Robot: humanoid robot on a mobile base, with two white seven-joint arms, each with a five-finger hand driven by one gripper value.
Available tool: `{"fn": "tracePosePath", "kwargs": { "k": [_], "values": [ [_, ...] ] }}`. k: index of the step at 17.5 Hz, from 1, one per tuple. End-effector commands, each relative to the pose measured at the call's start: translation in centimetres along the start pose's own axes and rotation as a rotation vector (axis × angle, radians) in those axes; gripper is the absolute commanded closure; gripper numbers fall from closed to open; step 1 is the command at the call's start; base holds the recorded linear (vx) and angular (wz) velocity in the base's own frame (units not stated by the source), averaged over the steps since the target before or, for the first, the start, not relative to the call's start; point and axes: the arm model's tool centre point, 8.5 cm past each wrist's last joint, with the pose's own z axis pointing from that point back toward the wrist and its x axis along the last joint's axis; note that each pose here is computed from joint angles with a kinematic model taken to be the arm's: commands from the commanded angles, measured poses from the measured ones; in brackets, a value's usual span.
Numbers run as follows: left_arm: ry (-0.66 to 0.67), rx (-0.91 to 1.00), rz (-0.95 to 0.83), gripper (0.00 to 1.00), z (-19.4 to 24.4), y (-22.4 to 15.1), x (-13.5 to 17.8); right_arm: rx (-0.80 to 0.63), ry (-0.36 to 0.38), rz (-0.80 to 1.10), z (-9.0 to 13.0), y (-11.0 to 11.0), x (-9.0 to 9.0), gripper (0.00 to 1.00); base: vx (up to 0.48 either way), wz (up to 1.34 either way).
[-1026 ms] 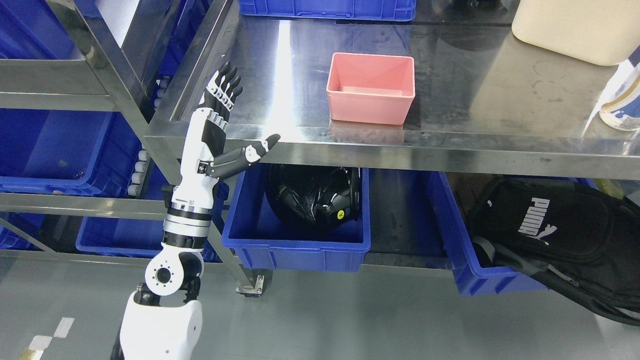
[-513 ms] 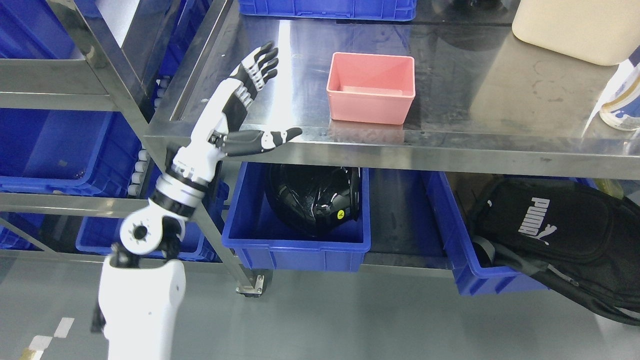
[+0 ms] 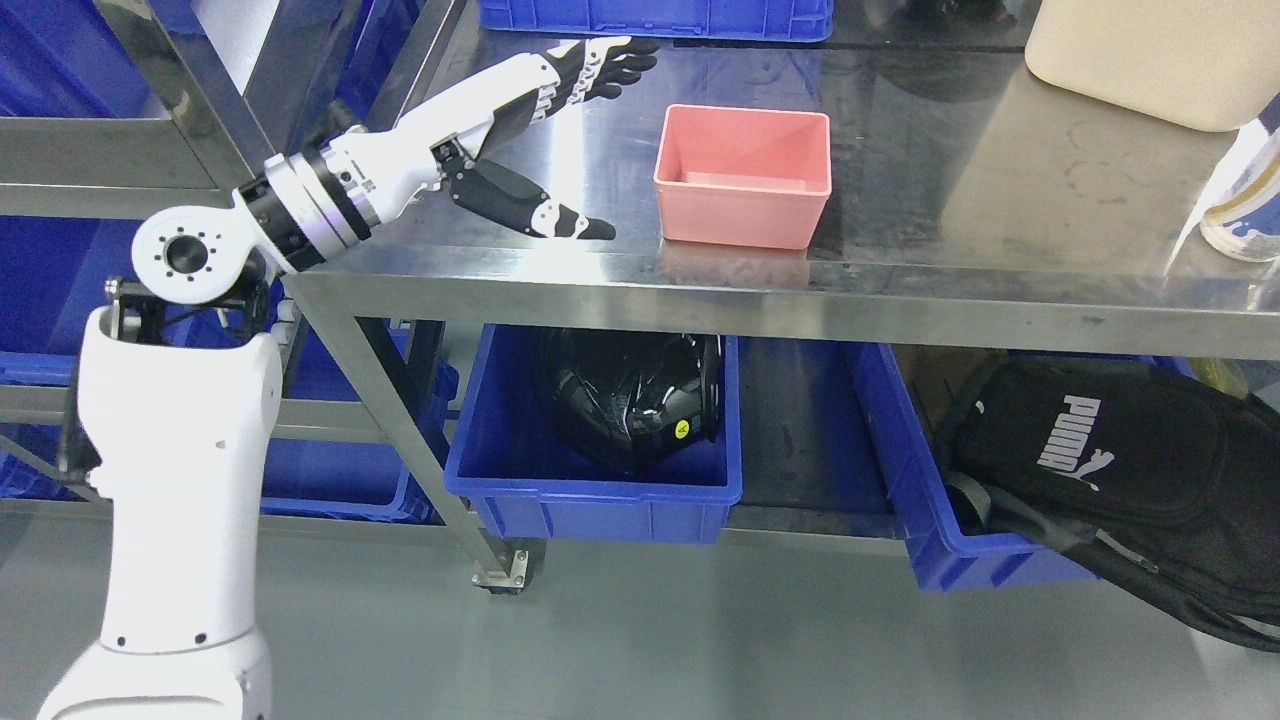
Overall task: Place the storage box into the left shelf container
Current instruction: 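Reach the left hand forward over the shelf toward the pink box, then hook the left hand fingers over the pink box rim and grip it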
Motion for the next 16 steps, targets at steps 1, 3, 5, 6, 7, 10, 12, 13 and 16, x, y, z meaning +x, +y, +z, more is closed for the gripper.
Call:
{"fn": "tracePosePath", "kwargs": {
  "k": [1,3,5,6,7,10,12,13,16],
  "values": [
    [0.260,-0.308,-0.063,0.01,-6.6,-2.9,-3.6,-0.018,-0.008,-0.004,-0.1,-1.1,0.0,0.00,0.000,0.00],
    [0.305,-0.390,-0.066,0.01,-9.7,-5.7,-4.2,-0.018,-0.008,-0.004,-0.1,-1.1,0.0,0.00,0.000,0.00],
    [0.375,-0.415,-0.066,0.01,-10.2,-6.4,-5.6,-0.018,-0.008,-0.004,-0.1,-1.1,0.0,0.00,0.000,0.00],
    [0.432,-0.418,-0.074,0.01,-9.8,-5.9,-6.7,-0.018,-0.008,-0.004,-0.1,-1.1,0.0,0.00,0.000,0.00],
    [0.455,-0.419,-0.073,0.01,-9.6,-5.9,-7.3,-0.018,-0.008,-0.004,-0.1,-1.1,0.0,0.00,0.000,0.00],
    [0.468,-0.410,-0.089,0.02,-9.5,-5.6,-7.7,-0.018,-0.008,-0.004,-0.1,-1.1,0.0,0.00,0.000,0.00],
    [0.435,-0.330,-0.145,0.02,-10.1,-2.9,-5.8,-0.018,-0.008,-0.004,-0.1,-1.1,0.0,0.00,0.000,0.00],
    [0.415,-0.282,-0.169,0.02,-10.3,-1.5,-4.8,-0.018,-0.008,-0.004,-0.1,-1.1,0.0,0.00,0.000,0.00],
    [0.352,-0.162,-0.221,0.02,-10.7,1.8,-2.3,-0.018,-0.008,-0.004,-0.1,-1.1,0.0,0.00,0.000,0.00]
  ]
}}
